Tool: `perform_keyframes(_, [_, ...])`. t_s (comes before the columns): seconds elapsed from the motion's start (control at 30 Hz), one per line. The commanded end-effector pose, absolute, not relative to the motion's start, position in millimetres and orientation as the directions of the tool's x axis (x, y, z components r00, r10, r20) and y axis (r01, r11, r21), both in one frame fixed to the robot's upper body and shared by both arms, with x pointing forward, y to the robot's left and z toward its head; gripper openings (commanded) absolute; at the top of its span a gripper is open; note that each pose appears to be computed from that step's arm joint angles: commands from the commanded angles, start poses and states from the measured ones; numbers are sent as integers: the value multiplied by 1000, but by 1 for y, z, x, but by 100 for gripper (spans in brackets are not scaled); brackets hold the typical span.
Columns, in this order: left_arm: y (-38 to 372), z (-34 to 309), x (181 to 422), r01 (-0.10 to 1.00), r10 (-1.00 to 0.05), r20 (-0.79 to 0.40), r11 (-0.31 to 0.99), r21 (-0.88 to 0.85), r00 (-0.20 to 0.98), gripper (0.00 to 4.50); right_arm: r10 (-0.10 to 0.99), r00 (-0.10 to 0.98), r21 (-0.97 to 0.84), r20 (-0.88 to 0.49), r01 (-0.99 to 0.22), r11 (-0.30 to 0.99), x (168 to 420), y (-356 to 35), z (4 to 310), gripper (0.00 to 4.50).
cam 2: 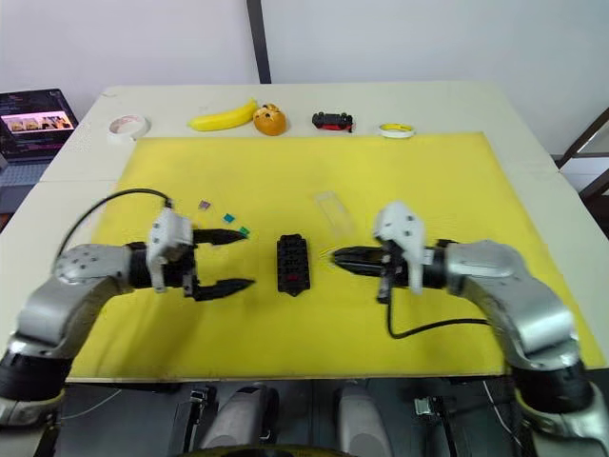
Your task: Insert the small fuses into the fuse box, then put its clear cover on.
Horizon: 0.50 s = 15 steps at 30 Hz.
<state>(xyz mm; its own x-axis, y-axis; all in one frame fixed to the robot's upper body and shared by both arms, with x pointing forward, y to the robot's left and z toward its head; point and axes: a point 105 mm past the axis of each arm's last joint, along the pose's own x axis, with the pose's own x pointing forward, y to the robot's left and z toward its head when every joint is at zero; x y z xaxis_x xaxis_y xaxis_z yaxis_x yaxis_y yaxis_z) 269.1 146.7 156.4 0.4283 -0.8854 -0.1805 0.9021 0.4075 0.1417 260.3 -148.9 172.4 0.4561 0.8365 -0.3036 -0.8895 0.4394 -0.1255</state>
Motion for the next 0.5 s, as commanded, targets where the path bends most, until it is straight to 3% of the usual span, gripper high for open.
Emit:
perform_keyframes(0.03, [174,164,257,840,-828,-141,534,97,542,450,746,597,-188,-294,-802,567,256,-188,187,198])
perform_keyframes(0.1, [192,160,253,790,-779,-143,611,47,611,450,689,659,-202,-303,-751,629,255,-210,187,294])
perform_keyframes(0.2, [257,143,244,561,-551,-184,828,-1,814,450,542,779,-222,-315,-616,756,249,-259,186,448])
perform_keyframes(0.33, [322,135,214,289,-310,-211,949,-122,927,450,422,842,-252,-337,-512,821,237,-298,184,448])
perform_keyframes(0.5, [333,127,194,257,-294,-266,952,-163,918,450,401,849,-268,-344,-498,824,234,-304,182,448])
